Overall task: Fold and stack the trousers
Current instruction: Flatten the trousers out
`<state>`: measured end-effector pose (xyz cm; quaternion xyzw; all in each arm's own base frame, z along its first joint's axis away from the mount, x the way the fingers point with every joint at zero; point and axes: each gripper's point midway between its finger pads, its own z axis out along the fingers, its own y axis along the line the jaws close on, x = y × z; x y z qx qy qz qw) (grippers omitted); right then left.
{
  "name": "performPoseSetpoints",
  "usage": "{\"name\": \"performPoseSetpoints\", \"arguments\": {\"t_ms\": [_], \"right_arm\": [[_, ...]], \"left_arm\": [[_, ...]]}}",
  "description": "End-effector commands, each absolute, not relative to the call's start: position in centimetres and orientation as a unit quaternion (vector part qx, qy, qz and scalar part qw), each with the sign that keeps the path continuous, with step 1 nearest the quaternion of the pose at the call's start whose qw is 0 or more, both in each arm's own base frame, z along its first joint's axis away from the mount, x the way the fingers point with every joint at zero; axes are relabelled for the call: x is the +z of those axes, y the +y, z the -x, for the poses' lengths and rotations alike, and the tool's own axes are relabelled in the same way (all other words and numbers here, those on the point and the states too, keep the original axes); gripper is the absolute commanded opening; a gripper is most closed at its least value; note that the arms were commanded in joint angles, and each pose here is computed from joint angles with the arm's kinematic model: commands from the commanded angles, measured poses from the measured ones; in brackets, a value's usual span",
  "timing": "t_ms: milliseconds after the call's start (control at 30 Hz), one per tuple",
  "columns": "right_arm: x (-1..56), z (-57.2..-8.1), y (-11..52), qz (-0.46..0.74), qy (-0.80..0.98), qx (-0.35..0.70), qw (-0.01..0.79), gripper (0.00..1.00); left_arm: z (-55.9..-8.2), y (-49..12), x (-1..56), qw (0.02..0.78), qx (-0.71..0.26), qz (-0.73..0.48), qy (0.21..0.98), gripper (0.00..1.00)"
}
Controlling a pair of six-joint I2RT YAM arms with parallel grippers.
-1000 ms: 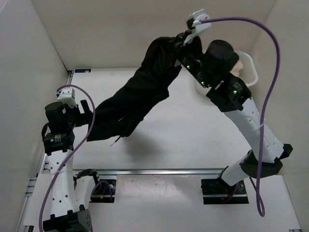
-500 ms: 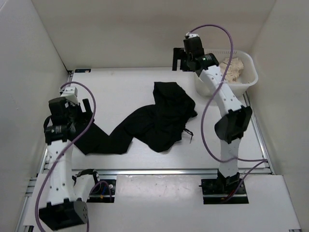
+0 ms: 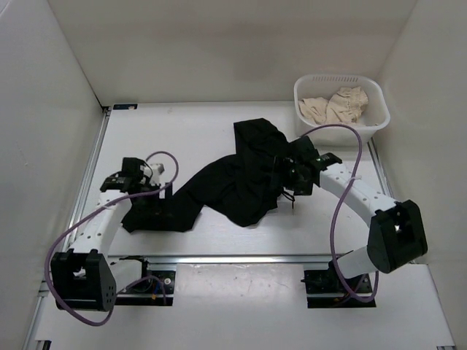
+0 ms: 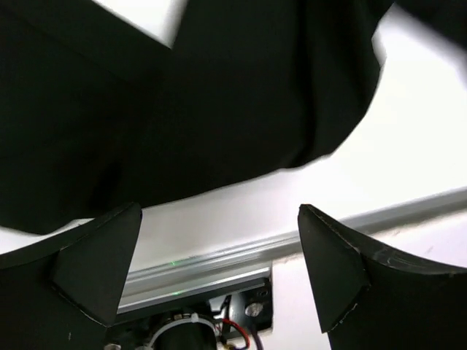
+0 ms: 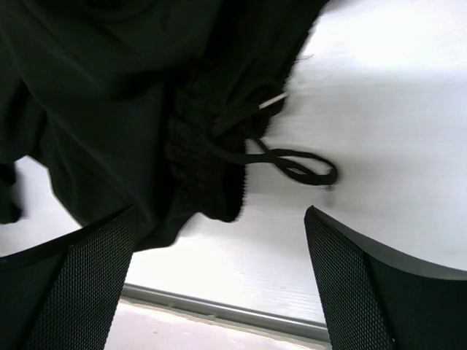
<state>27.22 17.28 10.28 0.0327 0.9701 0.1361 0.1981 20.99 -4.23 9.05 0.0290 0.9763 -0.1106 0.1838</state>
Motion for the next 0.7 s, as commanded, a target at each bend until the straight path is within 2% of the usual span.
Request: {"name": "performPoseSetpoints", "arguments": {"t_ms": [0, 233, 300, 333, 367, 400, 433, 467, 500, 533, 567, 667], "right_arm": [[10.6, -27.9, 21.1, -0.075, 0.949, 0.224, 0.211, 0.97], [6.0, -27.0, 21.6, -0.076, 0.967, 0.201, 0.134, 0.93], [5.5, -26.8, 22.6, -0.066, 0.967, 0.22, 0.111, 0.87], [5.3, -26.9, 22.3, -0.071, 0.969, 0.215, 0.104, 0.74], [5.0, -26.7, 22.1, -0.067, 0.971, 0.208, 0.095, 0.64], [4.5, -26.1, 22.0, -0.069, 0.974, 0.201, 0.074, 0.56], [4.6, -26.1, 22.0, -0.065, 0.973, 0.21, 0.069, 0.41], [4.6, -26.0, 21.7, -0.065, 0.973, 0.211, 0.065, 0.31], [5.0, -25.7, 21.6, -0.065, 0.973, 0.21, 0.063, 0.22], [5.4, -25.9, 21.0, -0.067, 0.974, 0.204, 0.07, 0.05], [5.8, -26.0, 20.2, -0.069, 0.975, 0.196, 0.079, 0.0], [9.8, -27.1, 17.2, -0.074, 0.973, 0.171, 0.137, 0.0]], "left_arm": [[-19.5, -5.8, 6.4, 0.149, -0.124, -0.06, 0.979, 1.0], [-18.6, -6.0, 1.6, 0.112, -0.067, -0.113, 0.985, 1.0], [-18.7, -5.9, 1.2, 0.108, -0.061, -0.112, 0.986, 0.91], [-18.8, -5.7, 0.8, 0.103, -0.055, -0.111, 0.987, 0.84], [-18.8, -5.2, 0.6, 0.098, -0.041, -0.11, 0.988, 0.74], [-19.1, -4.9, 0.4, 0.101, -0.032, -0.109, 0.988, 0.49], [-19.1, -4.6, 0.2, 0.096, -0.023, -0.108, 0.989, 0.35], [-19.0, -4.1, 0.0, 0.093, -0.007, -0.106, 0.99, 0.21], [-19.5, -3.8, 0.2, 0.098, 0.003, -0.105, 0.99, 0.14], [-19.8, -3.4, 0.7, 0.113, 0.014, -0.104, 0.988, 0.14], [-20.7, -2.5, 1.5, 0.132, 0.028, -0.088, 0.987, 0.14], [-22.3, 0.5, 5.2, 0.198, 0.08, -0.043, 0.976, 0.14]]}}
